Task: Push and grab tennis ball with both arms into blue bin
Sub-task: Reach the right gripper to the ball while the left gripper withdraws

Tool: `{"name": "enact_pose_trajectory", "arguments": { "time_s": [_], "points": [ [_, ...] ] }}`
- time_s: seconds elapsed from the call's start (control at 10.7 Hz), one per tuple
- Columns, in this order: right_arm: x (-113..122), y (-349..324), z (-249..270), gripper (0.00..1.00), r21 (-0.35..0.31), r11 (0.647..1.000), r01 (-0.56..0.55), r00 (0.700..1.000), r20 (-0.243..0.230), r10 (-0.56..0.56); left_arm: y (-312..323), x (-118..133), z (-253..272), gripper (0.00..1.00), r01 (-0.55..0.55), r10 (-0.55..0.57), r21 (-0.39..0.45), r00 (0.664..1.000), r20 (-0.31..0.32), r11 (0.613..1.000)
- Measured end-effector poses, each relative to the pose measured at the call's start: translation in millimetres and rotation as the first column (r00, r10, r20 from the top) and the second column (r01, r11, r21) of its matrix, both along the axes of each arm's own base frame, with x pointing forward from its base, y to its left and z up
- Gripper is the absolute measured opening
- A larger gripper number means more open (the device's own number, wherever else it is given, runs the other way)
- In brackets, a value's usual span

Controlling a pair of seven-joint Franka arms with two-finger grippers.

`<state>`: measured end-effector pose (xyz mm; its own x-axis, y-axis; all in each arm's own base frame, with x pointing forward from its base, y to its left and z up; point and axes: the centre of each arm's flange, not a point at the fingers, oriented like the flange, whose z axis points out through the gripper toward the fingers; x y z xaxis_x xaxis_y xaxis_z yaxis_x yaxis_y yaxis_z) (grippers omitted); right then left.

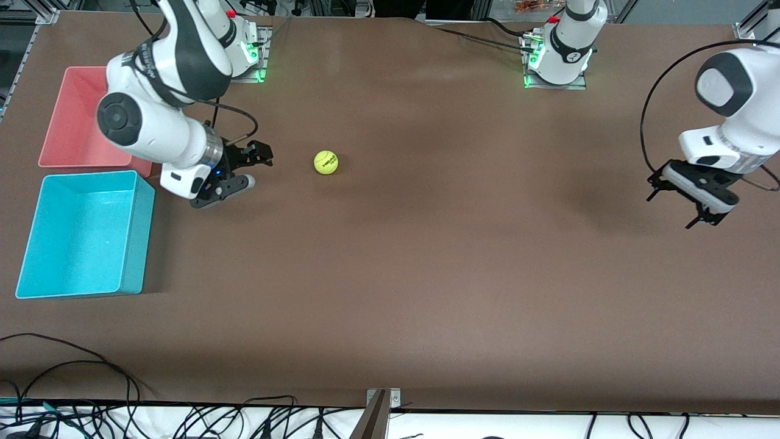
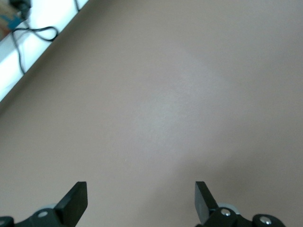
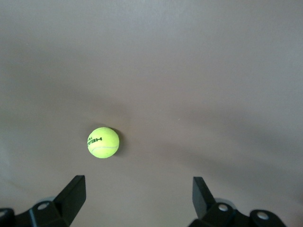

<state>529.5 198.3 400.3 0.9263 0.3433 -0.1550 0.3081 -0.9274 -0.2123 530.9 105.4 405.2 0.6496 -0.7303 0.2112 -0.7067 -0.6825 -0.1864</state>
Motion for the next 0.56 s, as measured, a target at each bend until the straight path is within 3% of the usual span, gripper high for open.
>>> {"name": "enact_pose_trajectory", "arguments": {
  "time_s": [0.28,0.56],
  "points": [
    [-24,23,-22,1.00,-0.015,0.998,0.067,0.997,0.035,-0.067,5,-15,36,1.00,-0.219,0.212,-0.079,0.973,-0.089,0.972],
    [-58,55,-62,1.00,-0.025,0.992,0.123,0.991,0.059,-0.121,-44,-9,84,1.00,-0.393,0.383,-0.027,0.907,-0.174,0.919]
  ]
}}
